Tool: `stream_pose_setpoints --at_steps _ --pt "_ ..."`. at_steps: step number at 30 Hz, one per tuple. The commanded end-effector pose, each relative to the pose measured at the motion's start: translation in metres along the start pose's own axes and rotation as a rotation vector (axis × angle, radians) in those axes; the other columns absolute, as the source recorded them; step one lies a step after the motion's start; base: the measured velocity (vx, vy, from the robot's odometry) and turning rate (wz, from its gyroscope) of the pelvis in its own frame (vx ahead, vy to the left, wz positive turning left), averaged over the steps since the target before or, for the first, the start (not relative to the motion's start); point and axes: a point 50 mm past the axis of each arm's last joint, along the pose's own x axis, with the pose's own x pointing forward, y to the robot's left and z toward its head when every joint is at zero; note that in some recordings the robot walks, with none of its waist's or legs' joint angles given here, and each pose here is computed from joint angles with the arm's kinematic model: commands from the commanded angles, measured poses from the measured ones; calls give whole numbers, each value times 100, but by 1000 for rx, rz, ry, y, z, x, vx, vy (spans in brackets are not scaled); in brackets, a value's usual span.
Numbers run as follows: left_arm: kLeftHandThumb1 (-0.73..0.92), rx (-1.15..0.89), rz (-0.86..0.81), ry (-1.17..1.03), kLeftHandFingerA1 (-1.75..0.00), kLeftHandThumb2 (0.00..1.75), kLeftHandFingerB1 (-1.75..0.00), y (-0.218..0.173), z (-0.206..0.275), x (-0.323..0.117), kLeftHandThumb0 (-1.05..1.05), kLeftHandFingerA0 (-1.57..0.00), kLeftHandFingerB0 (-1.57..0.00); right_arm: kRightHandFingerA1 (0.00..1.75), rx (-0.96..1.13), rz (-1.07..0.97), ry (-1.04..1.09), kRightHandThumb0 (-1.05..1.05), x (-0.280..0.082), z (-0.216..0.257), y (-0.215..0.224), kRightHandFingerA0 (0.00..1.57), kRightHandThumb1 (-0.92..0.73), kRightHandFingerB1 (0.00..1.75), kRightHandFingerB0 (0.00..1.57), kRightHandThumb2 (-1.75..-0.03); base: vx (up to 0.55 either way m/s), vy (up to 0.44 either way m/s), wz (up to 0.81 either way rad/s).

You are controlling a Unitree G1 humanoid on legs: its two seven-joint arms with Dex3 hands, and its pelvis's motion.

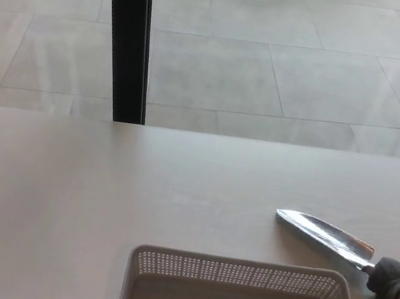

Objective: A garden tool is kept on the righthand side and a container is kept on the lefthand side on a desk infront of the robot. the robot uses its right hand to pick up the garden tool and makes a scooping motion inside the container

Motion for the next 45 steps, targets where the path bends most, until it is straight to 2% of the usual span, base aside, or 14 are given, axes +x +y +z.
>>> stream_pose_setpoints --at_steps 1,2,3,4,6,7,8,16,32,33,35,42,43,45 --pt "72 19 16 4 -71 61 -52 5 2 0 -43 -65 -45 144 -167 167 -77 -52 -2 6 -8 81 -70 47 48 -64 0 0 0" --pt "72 20 16 4 -71 61 -52 5 2 0 -43 -65 -45 144 -168 169 -76 -52 -2 7 -8 81 -70 47 48 -64 0 0 0" --pt "70 13 16 0 -74 61 -53 4 3 0 -42 -66 -47 62 -239 238 -71 -78 -3 10 -10 25 -59 40 7 -95 0 0 0" --pt "71 4 14 -4 -72 61 -53 4 2 0 -41 -64 -47 53 -287 291 -58 -39 -5 13 -12 3 -37 50 0 -100 0 0 0" --pt "71 -9 16 1 -72 61 -53 4 2 0 -41 -64 -47 53 -302 304 -58 -39 -5 15 -13 3 -37 50 0 -100 0 0 0" --pt "69 -20 12 1 -71 59 -54 4 2 0 -42 -63 -45 48 -307 308 -61 -85 -6 16 -15 8 -73 24 11 -63 0 0 0" --pt "70 -8 15 3 -71 60 -53 4 3 0 -42 -63 -45 36 -319 314 -67 -82 -7 19 -19 3 -56 26 6 -99 0 0 0" --pt "73 31 10 7 -69 61 -52 5 3 0 -43 -63 -45 0 -404 393 -25 -95 -12 18 -32 0 -44 2 0 -77 0 0 0" --pt "70 5 17 14 -72 61 -53 4 0 0 -44 -63 -45 0 -387 410 63 -96 -13 1 -59 0 -58 0 0 -74 0 0 0" --pt "73 12 4 8 -69 61 -51 3 -1 -1 -44 -60 -42 0 -350 377 99 -99 -13 -6 -69 0 -71 0 0 -62 0 0 0" --pt "73 11 9 16 -69 61 -52 3 -1 0 -45 -62 -43 30 -266 319 134 -104 -13 -15 -82 0 -61 0 0 -104 0 0 0" --pt "72 5 3 10 -72 61 -54 3 1 0 -42 -61 -41 0 206 17 294 -100 -34 -64 -149 0 -69 24 0 -74 0 0 0" --pt "70 3 16 12 -71 60 -53 3 3 0 -44 -62 -43 31 288 -66 368 -105 -45 -85 -161 0 -64 24 0 -108 0 0 0" --pt "72 0 11 12 -68 61 -50 3 4 0 -42 -58 -41 33 451 -172 402 -104 -60 -113 -167 0 -66 21 5 -107 0 0 0"
